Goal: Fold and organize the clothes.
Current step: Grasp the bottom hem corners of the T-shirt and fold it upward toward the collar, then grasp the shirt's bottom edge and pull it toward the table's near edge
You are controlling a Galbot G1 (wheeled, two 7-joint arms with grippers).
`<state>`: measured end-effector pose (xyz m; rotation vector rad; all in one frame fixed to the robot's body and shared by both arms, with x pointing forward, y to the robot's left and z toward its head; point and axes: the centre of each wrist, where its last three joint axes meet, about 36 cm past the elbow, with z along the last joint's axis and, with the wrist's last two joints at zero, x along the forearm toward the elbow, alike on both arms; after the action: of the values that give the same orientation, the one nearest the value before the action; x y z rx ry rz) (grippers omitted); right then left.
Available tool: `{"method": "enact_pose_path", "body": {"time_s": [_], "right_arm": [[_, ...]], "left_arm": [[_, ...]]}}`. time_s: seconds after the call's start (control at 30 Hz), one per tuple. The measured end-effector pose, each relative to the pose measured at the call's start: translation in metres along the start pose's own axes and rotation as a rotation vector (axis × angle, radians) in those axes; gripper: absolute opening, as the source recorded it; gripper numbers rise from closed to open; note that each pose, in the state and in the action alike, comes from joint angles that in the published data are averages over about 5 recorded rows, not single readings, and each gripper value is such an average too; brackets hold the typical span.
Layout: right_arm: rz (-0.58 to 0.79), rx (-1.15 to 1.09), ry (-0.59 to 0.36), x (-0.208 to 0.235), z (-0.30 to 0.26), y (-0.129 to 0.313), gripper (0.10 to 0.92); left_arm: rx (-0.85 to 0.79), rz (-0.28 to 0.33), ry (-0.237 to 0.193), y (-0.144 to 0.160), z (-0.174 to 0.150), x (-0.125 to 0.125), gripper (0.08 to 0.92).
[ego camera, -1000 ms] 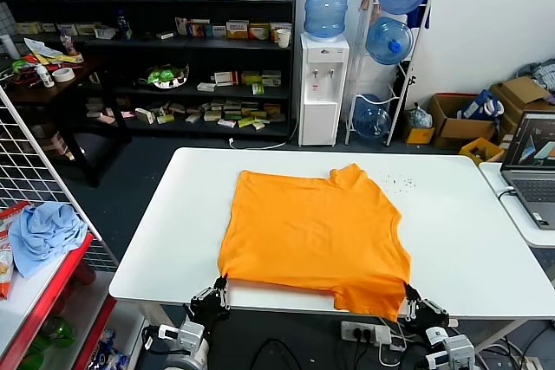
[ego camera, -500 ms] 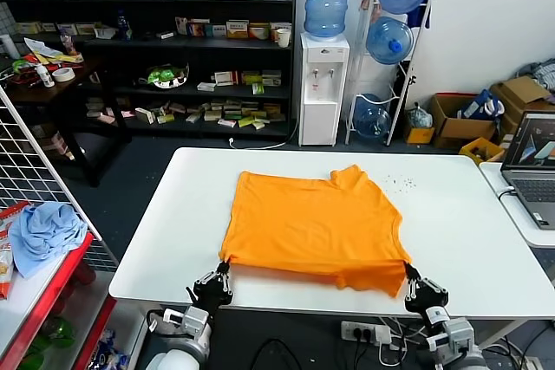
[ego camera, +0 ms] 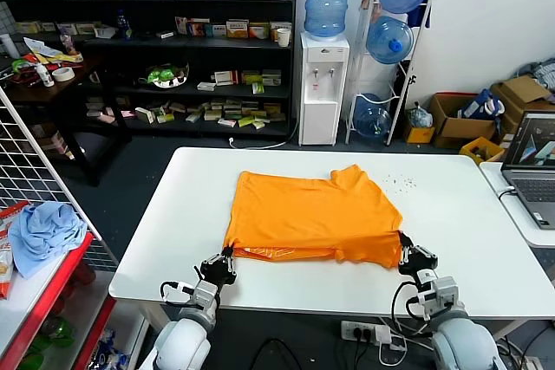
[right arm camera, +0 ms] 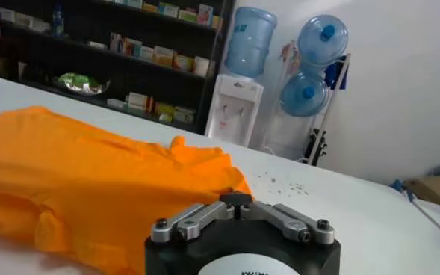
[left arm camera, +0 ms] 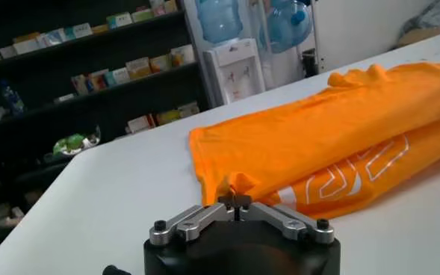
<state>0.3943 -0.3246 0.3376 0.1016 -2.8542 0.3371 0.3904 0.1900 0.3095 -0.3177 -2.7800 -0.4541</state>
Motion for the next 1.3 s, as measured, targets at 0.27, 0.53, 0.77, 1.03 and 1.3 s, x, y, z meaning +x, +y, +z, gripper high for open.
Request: {"method": "enact_pose_path", "body": {"time_s": [0.27,0.53,0.77,1.03,1.3], "right_arm": [[-0.003,-0.011,0.029,-0.018,0.002,-0.002,0.224],[-0.021,-0.020,0.078,-0.012,-0.001,-0.009,0.458],[-0.024,-0.026,0.141,0.007,0.001,-0.013,0.657],[-0.014,-0.032,0.191,0.017,0.009,-0.011,0.818],[-0.010,-0.028,0.219,0.019,0.018,-0.010,0.712]], "left_arm": [[-0.031,-0.012,-0.016,0.000,-0.003,-0.019,0.161],[-0.026,-0.027,-0.029,0.004,-0.006,-0.014,0.395],[0.005,-0.036,-0.028,0.006,-0.008,0.002,0.594],[0.081,-0.038,-0.003,0.004,-0.010,0.011,0.801],[0.153,-0.036,0.037,0.003,-0.006,0.009,0.679]]}}
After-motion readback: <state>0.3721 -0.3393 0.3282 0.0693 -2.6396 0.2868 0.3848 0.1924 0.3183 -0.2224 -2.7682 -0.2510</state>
